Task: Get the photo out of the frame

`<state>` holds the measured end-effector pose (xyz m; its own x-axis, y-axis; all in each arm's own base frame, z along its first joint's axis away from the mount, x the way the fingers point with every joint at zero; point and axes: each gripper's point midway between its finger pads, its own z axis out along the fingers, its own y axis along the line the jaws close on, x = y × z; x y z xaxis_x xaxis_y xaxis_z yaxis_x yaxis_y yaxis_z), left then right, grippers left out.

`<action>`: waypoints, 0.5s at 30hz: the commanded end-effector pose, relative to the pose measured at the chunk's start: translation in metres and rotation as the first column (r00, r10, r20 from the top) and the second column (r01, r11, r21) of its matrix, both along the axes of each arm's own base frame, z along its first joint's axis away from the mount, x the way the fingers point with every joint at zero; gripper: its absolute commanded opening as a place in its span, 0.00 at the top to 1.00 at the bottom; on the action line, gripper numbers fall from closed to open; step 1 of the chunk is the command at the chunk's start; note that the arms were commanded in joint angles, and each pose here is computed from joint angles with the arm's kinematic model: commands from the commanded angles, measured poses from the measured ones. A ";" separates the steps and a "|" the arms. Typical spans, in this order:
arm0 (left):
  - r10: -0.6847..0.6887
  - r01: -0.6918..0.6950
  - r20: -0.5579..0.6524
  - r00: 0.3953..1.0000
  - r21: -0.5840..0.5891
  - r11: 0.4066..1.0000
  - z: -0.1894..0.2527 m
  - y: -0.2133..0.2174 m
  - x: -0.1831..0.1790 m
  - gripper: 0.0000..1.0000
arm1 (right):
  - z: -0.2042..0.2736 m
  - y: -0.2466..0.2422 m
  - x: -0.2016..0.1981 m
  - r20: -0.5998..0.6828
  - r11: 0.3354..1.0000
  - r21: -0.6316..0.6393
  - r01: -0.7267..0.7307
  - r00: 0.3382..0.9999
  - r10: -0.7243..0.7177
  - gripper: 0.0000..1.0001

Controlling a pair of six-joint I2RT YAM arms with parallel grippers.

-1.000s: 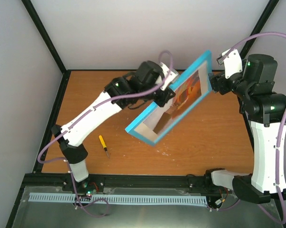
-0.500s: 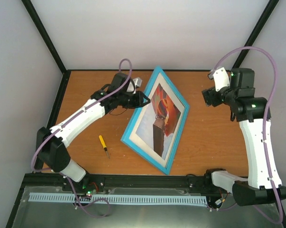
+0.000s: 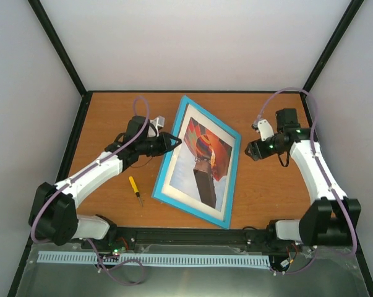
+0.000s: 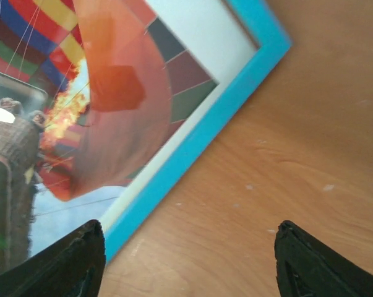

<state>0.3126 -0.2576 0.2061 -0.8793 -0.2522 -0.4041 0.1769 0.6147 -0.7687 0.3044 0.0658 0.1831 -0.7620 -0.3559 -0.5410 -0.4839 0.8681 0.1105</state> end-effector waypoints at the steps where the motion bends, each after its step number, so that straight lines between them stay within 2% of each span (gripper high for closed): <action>1: 0.067 -0.064 0.120 0.991 -0.023 0.998 0.005 0.012 0.010 0.99 | -0.030 0.028 -0.006 -0.156 0.982 0.184 -0.041 0.985 0.070 0.32; 4: 0.108 -0.104 0.119 0.987 -0.037 0.994 -0.006 0.020 0.005 0.99 | -0.065 0.035 -0.006 -0.299 0.972 0.235 -0.014 0.950 0.086 0.39; 7: 0.163 -0.158 0.112 0.980 -0.053 0.986 -0.017 0.031 -0.002 0.99 | -0.092 0.037 -0.005 -0.390 0.967 0.251 0.035 0.918 0.068 0.41; 15: 0.231 -0.227 0.049 0.972 -0.072 0.971 -0.051 0.049 -0.021 0.99 | -0.128 0.039 0.010 -0.487 0.961 0.254 0.107 0.873 0.032 0.49</action>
<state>0.2825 -0.2235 0.1601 -0.8343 -0.4327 -0.3416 0.0599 0.5449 -0.8364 0.2995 0.1008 0.0560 -0.9509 -0.2630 -0.1632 -0.3095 0.7995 0.5149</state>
